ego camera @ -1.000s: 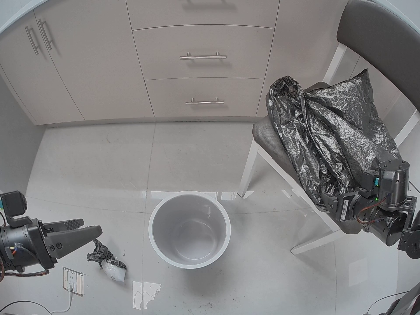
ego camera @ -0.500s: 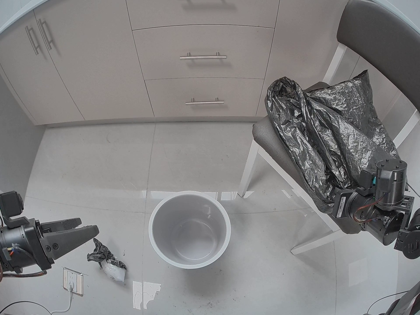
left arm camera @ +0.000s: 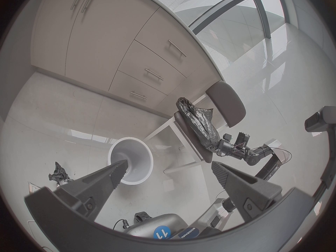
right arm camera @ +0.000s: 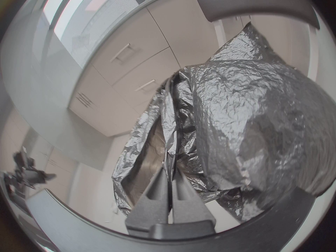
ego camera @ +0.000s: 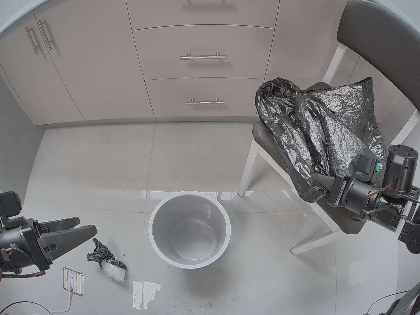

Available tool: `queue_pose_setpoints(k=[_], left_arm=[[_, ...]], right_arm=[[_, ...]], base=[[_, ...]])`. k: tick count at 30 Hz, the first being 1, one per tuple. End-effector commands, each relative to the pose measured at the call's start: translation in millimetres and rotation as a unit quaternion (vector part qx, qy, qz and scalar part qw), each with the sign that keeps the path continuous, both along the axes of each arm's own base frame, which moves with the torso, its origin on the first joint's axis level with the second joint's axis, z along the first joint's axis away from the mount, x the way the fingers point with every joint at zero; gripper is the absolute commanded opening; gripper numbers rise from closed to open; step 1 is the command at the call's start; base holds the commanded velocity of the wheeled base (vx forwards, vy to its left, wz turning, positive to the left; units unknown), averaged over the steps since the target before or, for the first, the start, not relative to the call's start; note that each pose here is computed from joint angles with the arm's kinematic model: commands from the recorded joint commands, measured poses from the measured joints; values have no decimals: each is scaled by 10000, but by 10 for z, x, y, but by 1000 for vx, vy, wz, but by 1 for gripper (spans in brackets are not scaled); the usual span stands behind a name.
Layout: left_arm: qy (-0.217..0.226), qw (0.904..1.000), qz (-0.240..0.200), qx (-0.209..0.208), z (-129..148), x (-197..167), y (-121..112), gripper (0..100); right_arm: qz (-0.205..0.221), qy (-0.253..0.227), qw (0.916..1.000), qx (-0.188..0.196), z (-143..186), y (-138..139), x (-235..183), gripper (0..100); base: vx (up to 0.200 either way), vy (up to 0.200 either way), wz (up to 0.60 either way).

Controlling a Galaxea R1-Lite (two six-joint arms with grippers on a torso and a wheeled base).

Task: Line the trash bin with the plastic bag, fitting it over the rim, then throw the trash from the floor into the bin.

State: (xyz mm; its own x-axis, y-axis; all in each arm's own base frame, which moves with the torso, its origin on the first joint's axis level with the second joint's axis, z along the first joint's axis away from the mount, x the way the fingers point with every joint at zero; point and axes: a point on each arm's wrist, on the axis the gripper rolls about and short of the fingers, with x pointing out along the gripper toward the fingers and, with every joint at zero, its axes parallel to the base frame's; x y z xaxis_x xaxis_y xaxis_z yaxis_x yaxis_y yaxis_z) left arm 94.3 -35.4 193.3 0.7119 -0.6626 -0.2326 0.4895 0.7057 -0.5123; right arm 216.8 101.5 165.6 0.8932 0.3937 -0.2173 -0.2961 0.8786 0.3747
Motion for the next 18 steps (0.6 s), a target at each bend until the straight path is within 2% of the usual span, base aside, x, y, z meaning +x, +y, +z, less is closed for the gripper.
queue_pose_setpoints(k=[1,5,7,11,13,14,15,16,18], left_arm=[[41,10000,-14,6,-10,13,-5,100],[66,10000,-16,19,-28,10,-4,100],[80,10000,-23,23,-34,11,-6,100],[224,9997,-56,66,-79,47,-21,100],[303,9995,-54,80,-91,85,-31,100],[326,9994,-54,86,-96,93,-34,100],[438,9990,-41,75,-107,134,-45,100],[501,9987,-38,56,-113,151,-50,100],[689,9976,-1,-85,-115,188,-62,100]], right_arm=[[198,-202,9973,681,229,-102,6,0],[351,-199,9934,1074,318,-109,-44,0],[566,-256,9912,1173,373,-118,-90,0],[1217,-303,9815,1444,511,-118,-265,0],[1642,-250,9742,1530,594,-124,-401,0],[1709,-240,9730,1532,603,-128,-423,0],[2054,-190,9669,1500,635,-151,-532,0],[2192,-198,9640,1489,651,-163,-577,0],[2636,-347,9530,1451,739,-189,-726,0]], base=[[0,0,0],[0,0,0],[0,0,0],[0,0,0],[0,0,0],[0,0,0],[0,0,0],[0,0,0],[0,0,0]])
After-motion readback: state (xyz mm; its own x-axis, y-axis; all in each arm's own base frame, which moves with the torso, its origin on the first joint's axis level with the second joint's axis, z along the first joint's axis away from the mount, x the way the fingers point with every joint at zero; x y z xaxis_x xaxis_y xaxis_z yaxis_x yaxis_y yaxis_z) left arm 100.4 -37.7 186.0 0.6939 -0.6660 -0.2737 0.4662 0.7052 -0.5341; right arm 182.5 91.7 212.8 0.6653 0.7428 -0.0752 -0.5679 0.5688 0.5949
